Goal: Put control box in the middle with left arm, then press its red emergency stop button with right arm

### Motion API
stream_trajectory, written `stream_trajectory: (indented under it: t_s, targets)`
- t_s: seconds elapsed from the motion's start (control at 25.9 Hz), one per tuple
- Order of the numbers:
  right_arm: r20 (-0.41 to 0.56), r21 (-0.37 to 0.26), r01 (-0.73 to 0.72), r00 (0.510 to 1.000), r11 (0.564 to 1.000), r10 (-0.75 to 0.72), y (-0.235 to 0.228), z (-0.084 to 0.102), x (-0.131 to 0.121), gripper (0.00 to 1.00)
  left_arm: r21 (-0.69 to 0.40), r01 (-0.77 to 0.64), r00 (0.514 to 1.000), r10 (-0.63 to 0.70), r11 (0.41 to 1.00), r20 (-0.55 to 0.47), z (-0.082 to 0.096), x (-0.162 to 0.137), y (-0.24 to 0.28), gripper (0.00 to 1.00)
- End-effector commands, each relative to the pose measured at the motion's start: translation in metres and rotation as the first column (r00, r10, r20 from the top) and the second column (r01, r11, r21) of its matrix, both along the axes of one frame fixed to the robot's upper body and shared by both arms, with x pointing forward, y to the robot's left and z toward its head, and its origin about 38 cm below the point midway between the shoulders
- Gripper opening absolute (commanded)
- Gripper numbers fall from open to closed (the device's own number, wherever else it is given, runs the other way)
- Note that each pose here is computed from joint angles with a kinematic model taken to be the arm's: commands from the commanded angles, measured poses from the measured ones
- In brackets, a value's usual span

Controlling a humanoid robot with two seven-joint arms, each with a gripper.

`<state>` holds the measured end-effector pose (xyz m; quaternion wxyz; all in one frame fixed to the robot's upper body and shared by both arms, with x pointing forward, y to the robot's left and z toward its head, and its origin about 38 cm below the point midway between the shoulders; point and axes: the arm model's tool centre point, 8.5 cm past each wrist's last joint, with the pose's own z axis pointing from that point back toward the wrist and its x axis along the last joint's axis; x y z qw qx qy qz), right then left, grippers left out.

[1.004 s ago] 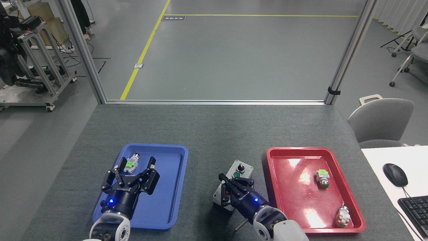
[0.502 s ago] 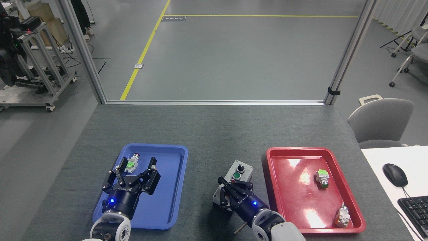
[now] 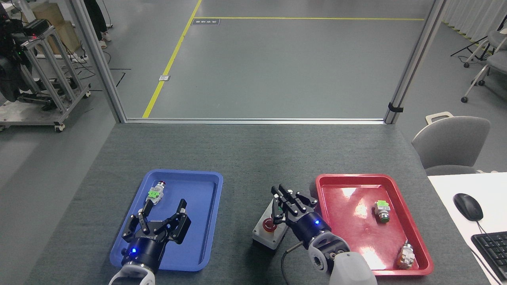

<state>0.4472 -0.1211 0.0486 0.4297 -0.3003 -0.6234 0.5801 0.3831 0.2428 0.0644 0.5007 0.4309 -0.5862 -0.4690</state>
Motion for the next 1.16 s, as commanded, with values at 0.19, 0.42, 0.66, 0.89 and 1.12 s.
stream_trajectory:
  t_s: [0.19,0.42,0.66,0.89,1.12]
  targets:
    - [0.067,0.176,0.292,0.949,0.940,-0.308,-0.105,0.053,0.034,1.00,-0.015,-0.009,0.999,0.008,1.000,-0.037,-0.017,-0.015,-0.001,0.99]
    - [-0.026,0.082,0.510,0.860,0.856,-0.509,-0.147,0.017,0.014,1.00,-0.015,-0.008,0.999,0.008,1.000,-0.036,-0.016,-0.015,-0.001,0.99]
    - [-0.057,0.045,0.512,0.859,0.858,-0.509,-0.153,-0.009,-0.019,1.00,-0.015,-0.009,0.999,0.008,1.000,-0.036,-0.016,-0.015,-0.001,0.99]
    - [-0.069,0.034,0.511,0.859,0.859,-0.508,-0.152,-0.021,-0.042,1.00,-0.015,-0.009,0.999,0.008,1.000,-0.036,-0.016,-0.015,-0.001,0.99]
    - [-0.066,0.039,0.513,0.857,0.857,-0.510,-0.152,-0.017,-0.038,1.00,-0.015,-0.009,0.999,0.008,1.000,-0.036,-0.016,-0.015,-0.001,0.99]
